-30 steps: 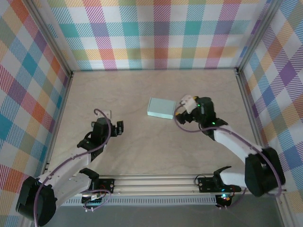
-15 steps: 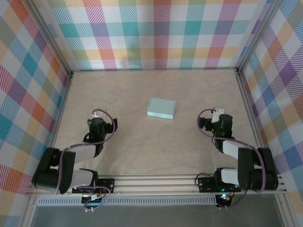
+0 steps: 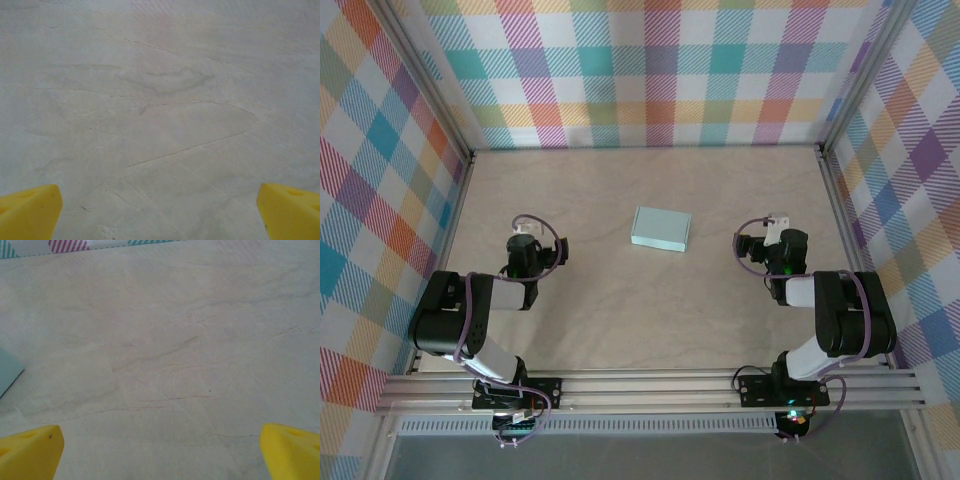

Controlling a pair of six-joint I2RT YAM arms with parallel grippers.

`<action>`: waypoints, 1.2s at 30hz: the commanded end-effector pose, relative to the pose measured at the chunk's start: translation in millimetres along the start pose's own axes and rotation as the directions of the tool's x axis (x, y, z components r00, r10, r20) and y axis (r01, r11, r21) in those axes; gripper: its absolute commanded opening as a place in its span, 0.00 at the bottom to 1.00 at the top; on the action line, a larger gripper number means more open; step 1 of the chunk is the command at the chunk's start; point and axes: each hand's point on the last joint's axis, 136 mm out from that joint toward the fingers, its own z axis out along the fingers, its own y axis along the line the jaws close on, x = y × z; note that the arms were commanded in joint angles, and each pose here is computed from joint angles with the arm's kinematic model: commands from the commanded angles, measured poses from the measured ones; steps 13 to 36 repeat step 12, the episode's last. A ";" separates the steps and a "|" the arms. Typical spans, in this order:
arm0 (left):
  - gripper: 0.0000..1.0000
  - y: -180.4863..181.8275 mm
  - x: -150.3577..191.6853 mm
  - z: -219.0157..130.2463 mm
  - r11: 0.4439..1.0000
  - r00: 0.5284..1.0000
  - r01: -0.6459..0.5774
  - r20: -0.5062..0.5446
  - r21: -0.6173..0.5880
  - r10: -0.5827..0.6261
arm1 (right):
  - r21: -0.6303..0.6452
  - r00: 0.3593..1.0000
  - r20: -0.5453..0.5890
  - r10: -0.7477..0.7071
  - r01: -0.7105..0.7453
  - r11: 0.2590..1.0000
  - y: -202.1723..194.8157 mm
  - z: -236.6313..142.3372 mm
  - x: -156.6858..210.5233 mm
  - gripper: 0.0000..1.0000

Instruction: Fold the paper box

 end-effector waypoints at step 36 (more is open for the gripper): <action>1.00 -2.6 -17.6 2.2 0.999 0.999 0.021 0.050 0.025 -0.022 | -0.015 0.998 0.054 -0.010 0.011 1.000 3.6 1.5 -17.2 1.00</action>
